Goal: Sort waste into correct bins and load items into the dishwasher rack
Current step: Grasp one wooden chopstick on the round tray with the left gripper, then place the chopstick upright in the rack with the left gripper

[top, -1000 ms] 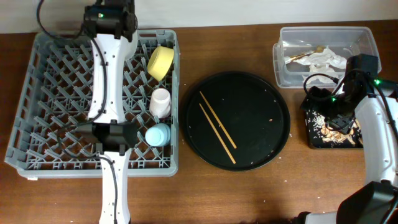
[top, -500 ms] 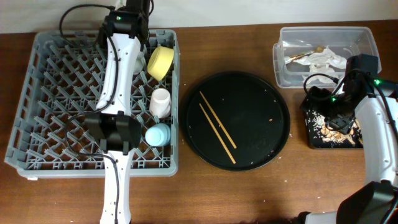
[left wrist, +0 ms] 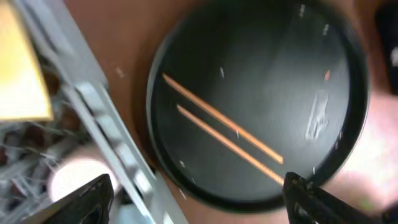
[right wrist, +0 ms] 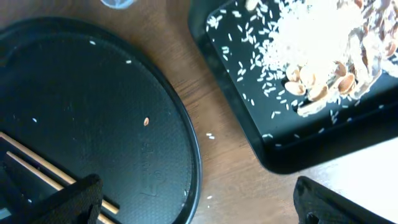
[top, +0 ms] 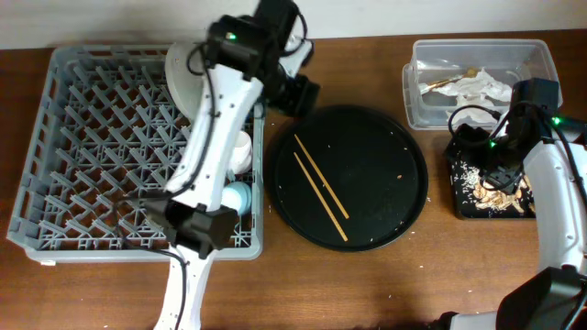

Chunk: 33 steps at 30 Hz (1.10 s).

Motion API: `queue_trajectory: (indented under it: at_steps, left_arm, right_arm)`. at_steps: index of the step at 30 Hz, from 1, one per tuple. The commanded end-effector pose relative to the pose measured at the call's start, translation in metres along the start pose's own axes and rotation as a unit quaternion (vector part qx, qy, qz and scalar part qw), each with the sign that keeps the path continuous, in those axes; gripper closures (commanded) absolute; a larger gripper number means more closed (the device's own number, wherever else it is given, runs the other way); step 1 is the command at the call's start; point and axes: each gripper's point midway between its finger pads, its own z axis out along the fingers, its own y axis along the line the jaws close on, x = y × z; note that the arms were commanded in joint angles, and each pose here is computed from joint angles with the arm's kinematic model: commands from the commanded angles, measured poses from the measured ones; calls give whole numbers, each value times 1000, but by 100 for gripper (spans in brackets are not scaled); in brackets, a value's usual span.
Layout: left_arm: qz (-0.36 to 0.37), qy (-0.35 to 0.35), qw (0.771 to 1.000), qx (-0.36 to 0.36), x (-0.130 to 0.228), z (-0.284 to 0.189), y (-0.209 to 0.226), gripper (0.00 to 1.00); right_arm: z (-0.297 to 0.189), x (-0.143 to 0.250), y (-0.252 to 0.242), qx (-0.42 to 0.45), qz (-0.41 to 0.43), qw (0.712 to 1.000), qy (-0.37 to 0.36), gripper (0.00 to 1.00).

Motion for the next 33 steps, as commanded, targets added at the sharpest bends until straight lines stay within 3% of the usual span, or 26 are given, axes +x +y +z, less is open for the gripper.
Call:
queue_trajectory:
  at_steps: [1,5,8,9,10,15,21,28,30,31,32,33]
  left_arm:
    - [-19,63,998,7,22,30,-12,13]
    - [-47,75,996,7,22,96,-23,7]
    - [-155,87,984,-7,40,167,-19,7]
    - [-222,94,970,-16,51,184,-15,21]
    - [-234,97,967,-18,56,192,-16,23]
    - [-220,69,973,-5,45,202,-27,39]
    - [-202,36,977,-64,39,212,-17,41]
    - [-199,42,977,-68,43,233,-17,44]
    - [-191,65,977,-75,56,234,-23,62]
    - [-184,64,978,-72,56,235,-31,84]
    - [-183,64,978,-72,57,236,-32,96]
    - [-171,64,981,-71,56,236,-32,99]
  right_arm:
    - [-4,-2,1,-4,-6,1000,-9,1]
    - [-4,-3,1,-4,-6,1000,-10,1]
    - [-4,-3,1,-4,-6,1000,-10,2]
    - [-4,-3,2,-4,-6,1000,-10,2]
    - [-4,-3,2,-4,-6,1000,-10,2]
    - [-4,-3,2,-4,-6,1000,-10,1]
    - [-4,-3,2,-4,-6,1000,-10,2]
    - [-4,-3,2,-4,-6,1000,-10,2]
    - [-4,-3,1,-4,-6,1000,-9,2]
    - [-4,-3,1,-4,-6,1000,-9,2]
    - [-4,-3,1,-4,-6,1000,-10,2]
    - [-4,-3,2,-4,-6,1000,-10,2]
